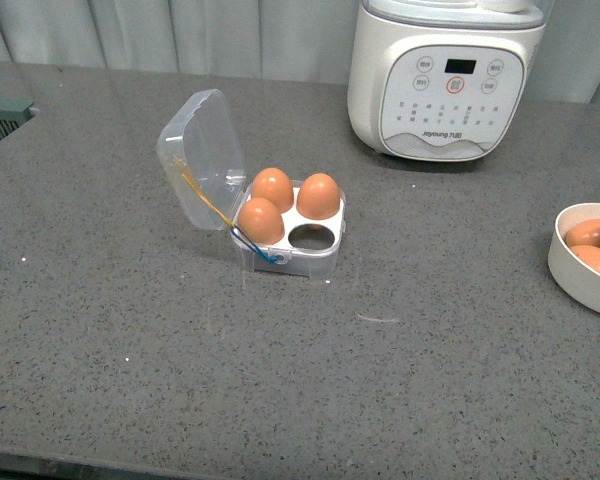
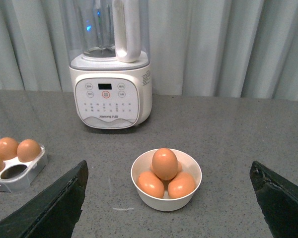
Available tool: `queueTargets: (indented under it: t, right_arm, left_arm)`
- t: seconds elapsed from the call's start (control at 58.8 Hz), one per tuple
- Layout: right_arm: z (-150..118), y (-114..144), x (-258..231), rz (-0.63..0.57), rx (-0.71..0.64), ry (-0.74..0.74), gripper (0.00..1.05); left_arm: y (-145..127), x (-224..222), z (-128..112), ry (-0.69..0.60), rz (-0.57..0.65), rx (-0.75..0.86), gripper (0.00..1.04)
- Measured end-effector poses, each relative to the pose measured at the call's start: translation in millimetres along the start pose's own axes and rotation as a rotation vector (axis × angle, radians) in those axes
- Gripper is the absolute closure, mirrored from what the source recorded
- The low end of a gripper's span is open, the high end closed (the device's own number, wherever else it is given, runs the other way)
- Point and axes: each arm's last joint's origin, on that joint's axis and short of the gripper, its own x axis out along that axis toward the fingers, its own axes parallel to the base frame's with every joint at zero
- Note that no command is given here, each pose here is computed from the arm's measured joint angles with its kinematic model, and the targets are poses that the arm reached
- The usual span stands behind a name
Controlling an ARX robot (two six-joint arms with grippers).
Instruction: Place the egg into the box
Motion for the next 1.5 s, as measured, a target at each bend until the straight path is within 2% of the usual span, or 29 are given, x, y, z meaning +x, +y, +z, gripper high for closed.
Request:
queueTargets:
  t: [0.799,0.833,0.867,0.901,1.02,1.224,1.428,1.496]
  right_arm:
    - [0,0,0,0.000,0.000,0.000,0.09]
    - [-1,0,0,-0.022,0.010,0.019,0.09]
    - [-2,-2,2,-0.133,0.026,0.096,0.09]
    - [-2,-4,6,-0.188,0.025,0.118,0.09]
    - [-3,-13,23,-0.229,0.008,0.148,0.09]
    - [3,-37,66,-0.184,-0.021,0.197,0.09]
    - [-26,-47,101,-0.017,0.048,0.432,0.09]
    - [-31,-48,108,0.014,0.049,0.458,0.09]
  left_arm:
    - [0,0,0,0.000,0.000,0.000,0.07]
    - [0,0,0,0.000,0.000,0.000,0.07]
    - [0,0,0,0.000,0.000,0.000,0.07]
    - [0,0,0,0.000,0.003,0.000,0.07]
    - [0,0,0,0.000,0.000,0.000,0.07]
    - [0,0,0,0.000,0.000,0.000,0.07]
    - [0,0,0,0.000,0.000,0.000,0.07]
    - [0,0,0,0.000,0.000,0.000,0.07]
